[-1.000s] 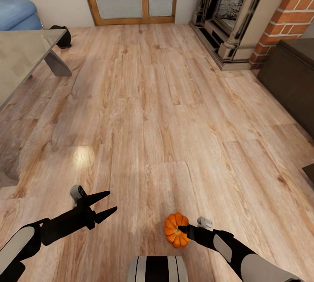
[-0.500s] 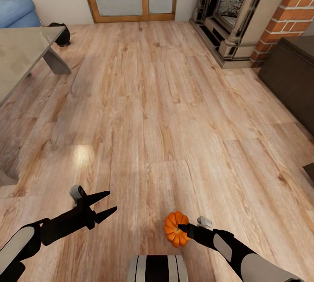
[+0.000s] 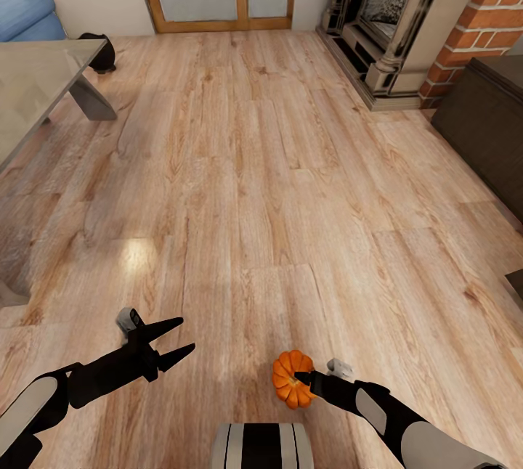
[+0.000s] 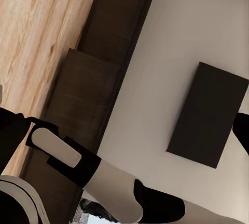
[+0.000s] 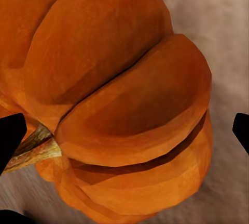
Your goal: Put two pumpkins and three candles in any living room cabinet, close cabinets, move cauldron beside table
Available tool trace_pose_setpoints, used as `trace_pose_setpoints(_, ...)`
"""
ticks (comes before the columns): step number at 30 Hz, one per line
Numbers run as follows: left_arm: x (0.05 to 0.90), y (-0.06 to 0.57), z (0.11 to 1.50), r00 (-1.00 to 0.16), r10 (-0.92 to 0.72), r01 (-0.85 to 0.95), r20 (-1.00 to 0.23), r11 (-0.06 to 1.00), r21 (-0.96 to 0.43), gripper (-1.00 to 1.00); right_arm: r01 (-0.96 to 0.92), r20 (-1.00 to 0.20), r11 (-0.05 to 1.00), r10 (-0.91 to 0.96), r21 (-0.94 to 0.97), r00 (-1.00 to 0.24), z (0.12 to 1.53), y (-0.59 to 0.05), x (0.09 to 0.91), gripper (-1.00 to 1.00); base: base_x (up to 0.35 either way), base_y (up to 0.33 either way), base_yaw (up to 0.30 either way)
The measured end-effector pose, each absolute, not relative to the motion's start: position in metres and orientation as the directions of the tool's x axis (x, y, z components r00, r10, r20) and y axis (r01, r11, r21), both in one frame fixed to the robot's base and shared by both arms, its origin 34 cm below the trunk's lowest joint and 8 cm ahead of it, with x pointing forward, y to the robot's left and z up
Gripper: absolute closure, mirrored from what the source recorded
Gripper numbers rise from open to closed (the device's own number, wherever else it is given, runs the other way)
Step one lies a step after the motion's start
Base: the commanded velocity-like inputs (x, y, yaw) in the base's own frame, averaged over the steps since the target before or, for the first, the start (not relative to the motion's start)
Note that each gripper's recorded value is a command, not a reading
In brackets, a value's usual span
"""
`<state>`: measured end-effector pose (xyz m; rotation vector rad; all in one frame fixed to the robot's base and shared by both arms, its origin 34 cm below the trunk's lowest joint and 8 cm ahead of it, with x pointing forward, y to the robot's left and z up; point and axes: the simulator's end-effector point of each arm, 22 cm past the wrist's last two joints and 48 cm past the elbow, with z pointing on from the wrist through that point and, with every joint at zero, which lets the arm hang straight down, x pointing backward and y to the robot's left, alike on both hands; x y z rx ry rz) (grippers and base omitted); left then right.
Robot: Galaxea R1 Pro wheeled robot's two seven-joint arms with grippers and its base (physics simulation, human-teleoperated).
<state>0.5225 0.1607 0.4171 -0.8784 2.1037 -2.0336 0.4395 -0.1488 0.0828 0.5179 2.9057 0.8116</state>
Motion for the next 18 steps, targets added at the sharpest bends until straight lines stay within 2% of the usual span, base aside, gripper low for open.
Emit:
trace_pose_setpoints(15,0.5223,0.1606,0.417,-0.831,-0.453,-0.338,0.323,-0.05,-0.94,-1.0,0.289,0.003,0.81,0.334,0.51,-0.942,0.083,-0.1487,0.443,-1.0,0.0,0.017,0.0)
trace_pose_setpoints(16,0.5224,0.1606,0.4171,-0.831,-0.453,-0.338,0.323,-0.05,-0.94,-1.0,0.288,0.002,0.811,0.334,0.51,-0.943,0.083,-0.1486,0.4432,1.0,0.0,0.0,0.0)
trace_pose_setpoints(18,0.5224,0.1606,0.417,-0.831,-0.453,-0.338,0.323,-0.05,-0.94,-1.0,0.285,0.001,0.809,0.332,0.514,-0.943,0.0836,-0.1477,0.4436,1.0,0.0,0.0,0.0)
